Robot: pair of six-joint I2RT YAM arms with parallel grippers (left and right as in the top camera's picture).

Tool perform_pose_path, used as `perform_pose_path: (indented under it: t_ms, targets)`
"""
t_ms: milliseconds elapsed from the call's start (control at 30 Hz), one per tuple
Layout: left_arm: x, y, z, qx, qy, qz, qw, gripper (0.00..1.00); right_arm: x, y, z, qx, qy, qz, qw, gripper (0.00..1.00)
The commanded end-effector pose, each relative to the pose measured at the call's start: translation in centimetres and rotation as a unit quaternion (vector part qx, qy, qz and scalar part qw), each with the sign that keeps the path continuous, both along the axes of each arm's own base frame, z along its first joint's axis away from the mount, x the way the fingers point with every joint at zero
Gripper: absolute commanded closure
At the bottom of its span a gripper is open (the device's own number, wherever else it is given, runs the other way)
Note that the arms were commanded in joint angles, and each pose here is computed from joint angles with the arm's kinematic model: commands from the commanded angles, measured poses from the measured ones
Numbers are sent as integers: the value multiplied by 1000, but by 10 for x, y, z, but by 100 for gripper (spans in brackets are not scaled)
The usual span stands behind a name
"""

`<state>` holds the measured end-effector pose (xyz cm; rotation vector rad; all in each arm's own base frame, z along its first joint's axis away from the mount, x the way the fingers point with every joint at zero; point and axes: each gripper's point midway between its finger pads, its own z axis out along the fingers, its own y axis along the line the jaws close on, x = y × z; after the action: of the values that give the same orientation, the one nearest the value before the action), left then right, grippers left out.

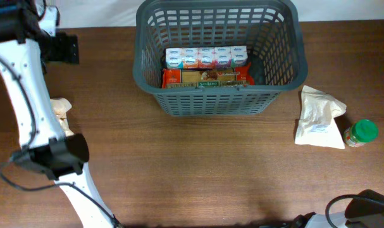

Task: Pack container

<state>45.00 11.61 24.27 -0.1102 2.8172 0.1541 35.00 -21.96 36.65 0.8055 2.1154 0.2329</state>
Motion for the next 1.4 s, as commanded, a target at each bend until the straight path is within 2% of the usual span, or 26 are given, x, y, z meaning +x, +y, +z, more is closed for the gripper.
perform_pose_path:
  t_ms: [0,133,300,467,700,1067,1133,1167,1200,1233,1367]
  targets:
    - [-9,15,-67,-35,95,60,993,10,0,0,5,-4,-7,2,1000,1]
    - [-27,31,-111,-49,159,83,983,10,0,0,5,-4,-7,2,1000,1]
    - [-39,68,-134,-27,174,116,978,10,0,0,5,-4,-7,2,1000,1]
    - [-54,91,-165,-37,191,144,970,10,0,0,5,-4,-7,2,1000,1]
    - [-72,101,-206,-46,212,161,963,10,0,0,5,-4,-7,2,1000,1]
    - [-76,106,-235,-31,213,164,963,11,0,0,5,-4,-7,2,1000,1]
    - [-76,106,-235,-31,213,161,963,35,0,0,5,-4,-7,2,1000,1]
    - [-76,105,-235,-31,214,158,964,54,0,0,5,-4,-7,2,1000,1]
    - [-77,105,-235,-32,215,156,963,81,0,0,5,-4,-7,2,1000,1]
    - [-79,104,-234,-34,221,156,962,98,0,0,5,-4,-7,2,1000,1]
    - [-79,97,-222,-52,223,153,961,98,0,0,5,-4,-7,2,1000,1]
